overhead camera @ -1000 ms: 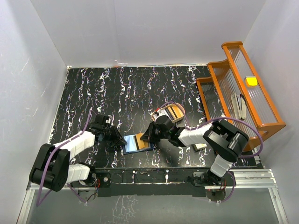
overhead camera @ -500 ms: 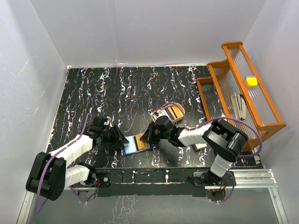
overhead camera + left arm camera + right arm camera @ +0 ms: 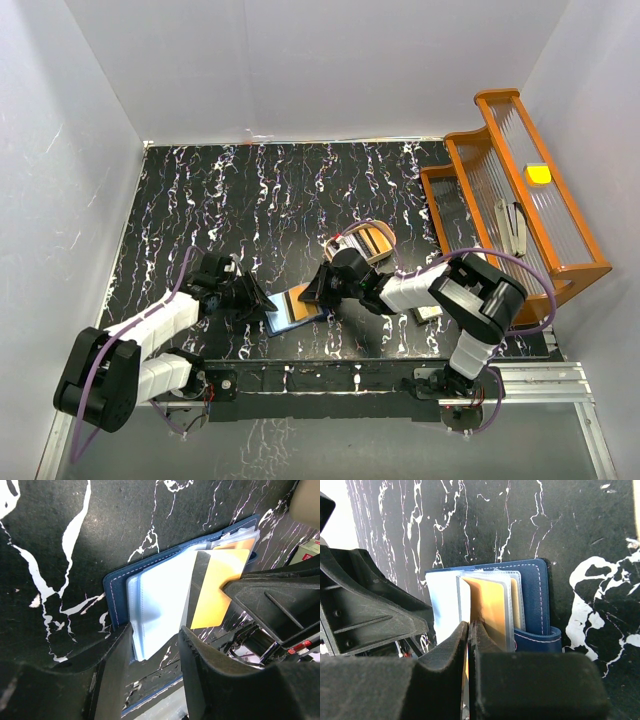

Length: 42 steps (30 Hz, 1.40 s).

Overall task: Put the credit cards into the card holder
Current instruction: Insert the credit card into the card holder.

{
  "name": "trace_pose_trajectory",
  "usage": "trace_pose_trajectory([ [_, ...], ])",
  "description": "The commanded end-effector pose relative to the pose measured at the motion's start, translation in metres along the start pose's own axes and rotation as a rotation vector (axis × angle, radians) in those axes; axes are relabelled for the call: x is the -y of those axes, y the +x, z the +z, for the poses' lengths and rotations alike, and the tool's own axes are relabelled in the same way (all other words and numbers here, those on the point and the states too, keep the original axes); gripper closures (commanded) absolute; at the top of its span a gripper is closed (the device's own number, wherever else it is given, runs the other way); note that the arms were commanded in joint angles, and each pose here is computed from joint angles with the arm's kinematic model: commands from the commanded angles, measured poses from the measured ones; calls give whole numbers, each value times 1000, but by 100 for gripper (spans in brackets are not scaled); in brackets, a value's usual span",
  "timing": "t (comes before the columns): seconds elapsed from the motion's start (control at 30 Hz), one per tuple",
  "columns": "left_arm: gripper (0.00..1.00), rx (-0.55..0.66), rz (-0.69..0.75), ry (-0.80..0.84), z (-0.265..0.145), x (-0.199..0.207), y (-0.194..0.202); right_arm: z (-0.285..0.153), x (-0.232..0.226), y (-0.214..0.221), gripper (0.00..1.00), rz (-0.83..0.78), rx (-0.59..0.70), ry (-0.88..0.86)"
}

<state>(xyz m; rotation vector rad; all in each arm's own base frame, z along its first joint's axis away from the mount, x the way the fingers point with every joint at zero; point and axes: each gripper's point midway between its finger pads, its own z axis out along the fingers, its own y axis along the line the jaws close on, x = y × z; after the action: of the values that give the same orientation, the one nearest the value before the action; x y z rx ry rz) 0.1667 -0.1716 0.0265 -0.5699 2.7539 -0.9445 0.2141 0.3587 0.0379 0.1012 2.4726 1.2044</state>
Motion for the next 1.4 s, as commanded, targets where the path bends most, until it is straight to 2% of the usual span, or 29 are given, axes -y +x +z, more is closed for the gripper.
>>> trace_pose_trajectory([
  [0.0, 60, -33, -15, -22, 1, -8, 10, 2, 9, 4, 100, -6, -8, 20],
  [0.37, 64, -17, 0, -30, 5, -6, 2, -6, 19, 11, 100, -44, -57, 90],
  [0.6, 69, 0, 9, -11, 5, -1, -2, -1, 11, 14, 100, -58, -84, 56],
  [0.87, 79, -3, 29, -1, 6, 5, -6, 3, 3, 21, 100, -80, -125, 41],
  [1.07, 79, -1, 31, -10, 6, 3, -6, 2, 4, 13, 83, -110, -91, 98],
  [1.2, 84, -12, 43, -2, 8, 5, -6, -3, 3, 4, 65, -149, -87, 153],
  [1.37, 85, -14, 54, 0, 9, 6, -8, -4, -1, 3, 61, -168, -97, 159],
])
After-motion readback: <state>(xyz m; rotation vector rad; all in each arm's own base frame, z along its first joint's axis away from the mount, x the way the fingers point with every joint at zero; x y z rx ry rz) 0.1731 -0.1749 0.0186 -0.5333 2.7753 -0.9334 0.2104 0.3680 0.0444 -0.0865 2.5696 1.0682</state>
